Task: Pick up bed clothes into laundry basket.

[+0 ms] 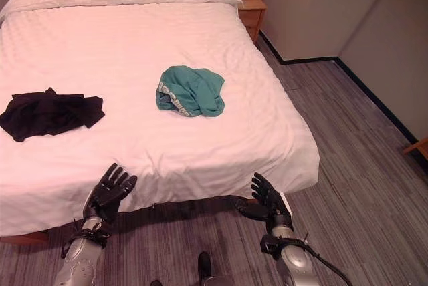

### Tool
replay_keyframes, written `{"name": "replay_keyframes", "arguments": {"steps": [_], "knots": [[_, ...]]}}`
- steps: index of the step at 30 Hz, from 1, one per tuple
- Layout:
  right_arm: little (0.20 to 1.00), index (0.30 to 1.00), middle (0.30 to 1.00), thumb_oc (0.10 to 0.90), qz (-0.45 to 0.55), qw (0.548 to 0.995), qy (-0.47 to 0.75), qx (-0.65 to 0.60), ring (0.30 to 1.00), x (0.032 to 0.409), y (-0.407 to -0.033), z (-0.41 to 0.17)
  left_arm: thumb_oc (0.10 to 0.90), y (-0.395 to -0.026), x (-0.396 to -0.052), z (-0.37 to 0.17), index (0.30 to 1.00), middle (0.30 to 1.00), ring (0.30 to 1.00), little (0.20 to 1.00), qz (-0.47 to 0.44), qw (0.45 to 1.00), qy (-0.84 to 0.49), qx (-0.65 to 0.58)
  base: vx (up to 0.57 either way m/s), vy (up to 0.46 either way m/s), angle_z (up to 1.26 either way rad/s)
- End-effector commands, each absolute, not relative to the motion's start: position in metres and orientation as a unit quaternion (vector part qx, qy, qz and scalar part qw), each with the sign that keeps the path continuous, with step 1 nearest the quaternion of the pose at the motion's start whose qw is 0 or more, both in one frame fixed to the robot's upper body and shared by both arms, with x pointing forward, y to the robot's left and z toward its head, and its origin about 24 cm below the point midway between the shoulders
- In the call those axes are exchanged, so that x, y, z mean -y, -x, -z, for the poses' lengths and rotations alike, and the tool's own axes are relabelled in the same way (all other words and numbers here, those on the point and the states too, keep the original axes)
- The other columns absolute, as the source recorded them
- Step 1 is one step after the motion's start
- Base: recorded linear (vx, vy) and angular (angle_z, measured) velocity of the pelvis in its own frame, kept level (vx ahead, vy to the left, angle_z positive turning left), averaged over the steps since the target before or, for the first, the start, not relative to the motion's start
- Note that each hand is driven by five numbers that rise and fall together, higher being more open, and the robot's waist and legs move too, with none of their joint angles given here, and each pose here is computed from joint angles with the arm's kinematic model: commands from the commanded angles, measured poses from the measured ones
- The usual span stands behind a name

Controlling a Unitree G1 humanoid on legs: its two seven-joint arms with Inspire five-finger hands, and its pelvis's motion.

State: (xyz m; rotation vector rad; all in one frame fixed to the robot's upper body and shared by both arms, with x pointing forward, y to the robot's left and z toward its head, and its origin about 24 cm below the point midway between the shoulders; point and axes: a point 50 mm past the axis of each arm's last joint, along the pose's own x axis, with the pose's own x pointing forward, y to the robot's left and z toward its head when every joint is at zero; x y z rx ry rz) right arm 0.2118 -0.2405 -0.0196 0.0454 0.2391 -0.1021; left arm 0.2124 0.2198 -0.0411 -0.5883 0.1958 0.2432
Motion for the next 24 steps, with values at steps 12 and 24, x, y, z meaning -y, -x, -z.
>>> {"name": "replay_keyframes", "arguments": {"steps": [12,24], "knots": [[0.900,0.900,0.900,0.800,0.119,0.986,-0.118,-0.012,0.900,0.250,-0.213,-0.011,0.800,-0.236,-0.242,-0.010,0.900,0.900,0.900,0.900,-0.177,0.947,0.267,0.035,0.03,0.041,0.07],[0.900,0.900,0.900,0.800,0.323,0.933,0.117,0.103,0.900,0.386,-0.206,-0.113,0.800,-0.205,-0.298,-0.014,0.900,0.900,0.900,0.900,-0.241,0.946,0.212,0.046,0.04,0.047,0.05]]}}
